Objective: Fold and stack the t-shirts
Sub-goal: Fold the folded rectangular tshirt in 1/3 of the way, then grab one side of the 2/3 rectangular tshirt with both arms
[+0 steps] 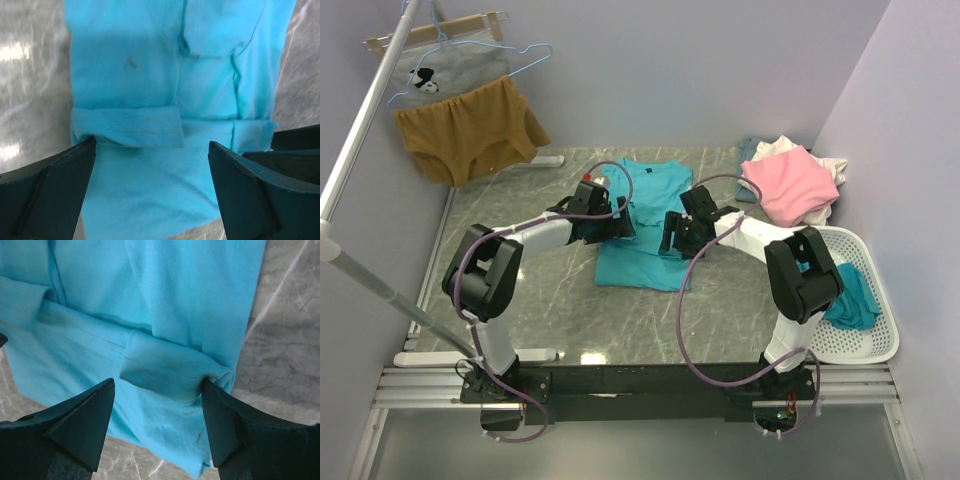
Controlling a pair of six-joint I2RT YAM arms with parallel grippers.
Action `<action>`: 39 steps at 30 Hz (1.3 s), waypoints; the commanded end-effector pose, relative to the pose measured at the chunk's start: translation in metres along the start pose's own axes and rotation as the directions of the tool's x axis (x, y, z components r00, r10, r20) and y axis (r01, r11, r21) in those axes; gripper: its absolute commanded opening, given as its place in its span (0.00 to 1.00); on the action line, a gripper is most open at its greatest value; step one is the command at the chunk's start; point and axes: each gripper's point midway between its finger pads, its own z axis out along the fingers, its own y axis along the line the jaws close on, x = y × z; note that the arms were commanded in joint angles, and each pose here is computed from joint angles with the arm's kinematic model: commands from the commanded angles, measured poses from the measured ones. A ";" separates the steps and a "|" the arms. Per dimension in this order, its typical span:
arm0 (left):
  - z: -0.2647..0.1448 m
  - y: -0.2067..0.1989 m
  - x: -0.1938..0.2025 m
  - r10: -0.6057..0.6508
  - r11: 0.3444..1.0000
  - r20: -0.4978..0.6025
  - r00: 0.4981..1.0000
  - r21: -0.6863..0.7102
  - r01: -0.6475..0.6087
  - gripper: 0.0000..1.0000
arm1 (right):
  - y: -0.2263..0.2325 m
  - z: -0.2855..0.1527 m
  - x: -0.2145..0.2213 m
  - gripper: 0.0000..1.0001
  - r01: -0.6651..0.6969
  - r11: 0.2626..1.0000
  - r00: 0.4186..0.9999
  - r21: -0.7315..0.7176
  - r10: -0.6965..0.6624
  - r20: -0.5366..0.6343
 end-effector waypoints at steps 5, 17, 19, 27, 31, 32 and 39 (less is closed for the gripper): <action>0.010 -0.015 -0.051 0.025 0.999 0.102 0.994 0.025 -0.028 0.99 | 0.014 0.000 -0.063 0.76 0.056 0.998 0.990 0.021 -0.058 0.125; 0.010 0.008 -0.073 -0.006 0.999 0.157 0.988 -0.050 0.014 0.99 | -0.016 -0.017 -0.119 0.77 0.001 0.982 0.956 0.190 -0.056 0.288; 0.000 0.014 -0.076 0.005 0.997 0.176 0.984 -0.076 0.009 0.99 | -0.023 -0.023 -0.109 0.77 0.015 0.981 0.957 0.193 -0.070 0.281; -0.041 0.034 -0.027 -0.004 0.996 0.136 0.991 -0.088 0.016 0.99 | -0.039 -0.046 -0.038 0.78 0.039 0.990 0.983 0.137 -0.062 0.174; -0.052 0.046 0.020 -0.052 0.998 0.091 0.994 -0.042 0.056 1.00 | -0.042 -0.046 0.003 0.78 0.031 0.998 0.993 0.063 -0.037 0.109; -0.058 0.044 0.021 -0.054 0.998 0.104 0.993 -0.023 0.057 1.00 | -0.038 -0.049 0.004 0.78 0.033 0.999 0.992 0.033 -0.037 0.121; -0.072 0.028 0.048 -0.049 0.988 0.103 0.993 0.154 0.033 0.99 | -0.041 -0.044 0.042 0.78 0.007 0.999 0.997 -0.053 -0.003 0.076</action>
